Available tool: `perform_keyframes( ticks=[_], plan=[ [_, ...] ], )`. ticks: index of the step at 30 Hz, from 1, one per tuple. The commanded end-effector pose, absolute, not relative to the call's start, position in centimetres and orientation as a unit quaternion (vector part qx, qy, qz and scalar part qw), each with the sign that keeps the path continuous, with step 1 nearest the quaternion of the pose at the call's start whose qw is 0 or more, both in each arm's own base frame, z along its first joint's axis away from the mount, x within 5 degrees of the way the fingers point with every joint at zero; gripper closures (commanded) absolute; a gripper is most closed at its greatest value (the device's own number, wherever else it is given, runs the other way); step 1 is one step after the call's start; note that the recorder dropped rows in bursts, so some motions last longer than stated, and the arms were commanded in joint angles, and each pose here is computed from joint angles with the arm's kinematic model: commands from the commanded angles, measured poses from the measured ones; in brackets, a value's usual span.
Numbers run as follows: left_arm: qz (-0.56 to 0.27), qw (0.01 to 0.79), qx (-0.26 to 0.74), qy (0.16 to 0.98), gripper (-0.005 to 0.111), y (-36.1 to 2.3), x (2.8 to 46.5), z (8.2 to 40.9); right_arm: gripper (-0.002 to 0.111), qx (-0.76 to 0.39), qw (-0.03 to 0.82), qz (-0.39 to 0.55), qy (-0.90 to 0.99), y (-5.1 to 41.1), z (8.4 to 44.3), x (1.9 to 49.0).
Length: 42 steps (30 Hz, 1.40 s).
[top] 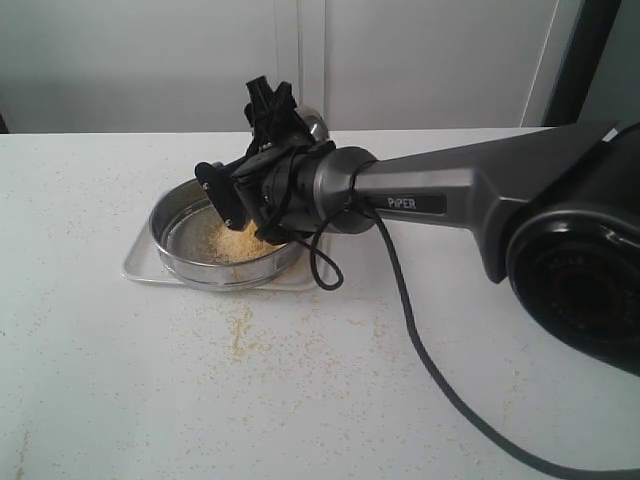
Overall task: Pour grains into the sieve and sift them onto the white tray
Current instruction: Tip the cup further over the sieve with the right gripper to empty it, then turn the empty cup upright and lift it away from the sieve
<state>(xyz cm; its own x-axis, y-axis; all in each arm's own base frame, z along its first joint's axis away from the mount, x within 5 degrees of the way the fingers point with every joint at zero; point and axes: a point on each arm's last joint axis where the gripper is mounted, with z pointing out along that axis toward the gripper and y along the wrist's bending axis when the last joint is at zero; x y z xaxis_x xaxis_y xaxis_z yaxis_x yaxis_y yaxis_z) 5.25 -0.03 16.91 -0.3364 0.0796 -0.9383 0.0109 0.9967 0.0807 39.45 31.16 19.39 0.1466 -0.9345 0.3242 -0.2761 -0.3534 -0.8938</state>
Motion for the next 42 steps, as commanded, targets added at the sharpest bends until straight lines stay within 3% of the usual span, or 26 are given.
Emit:
perform_keyframes(
  ticks=[1, 42],
  plan=[
    [0.027, 0.577, 0.024, 0.816, 0.107, 0.0, 5.2, 16.8, 0.108, -0.664, 0.354, -0.505, 0.423, 31.7, 20.7, 39.1],
    [0.027, 0.577, 0.024, 0.816, 0.107, 0.0, 5.2, 16.8, 0.108, -0.686, 0.281, -0.575, 0.347, 32.5, 21.3, 37.8]
  ],
)
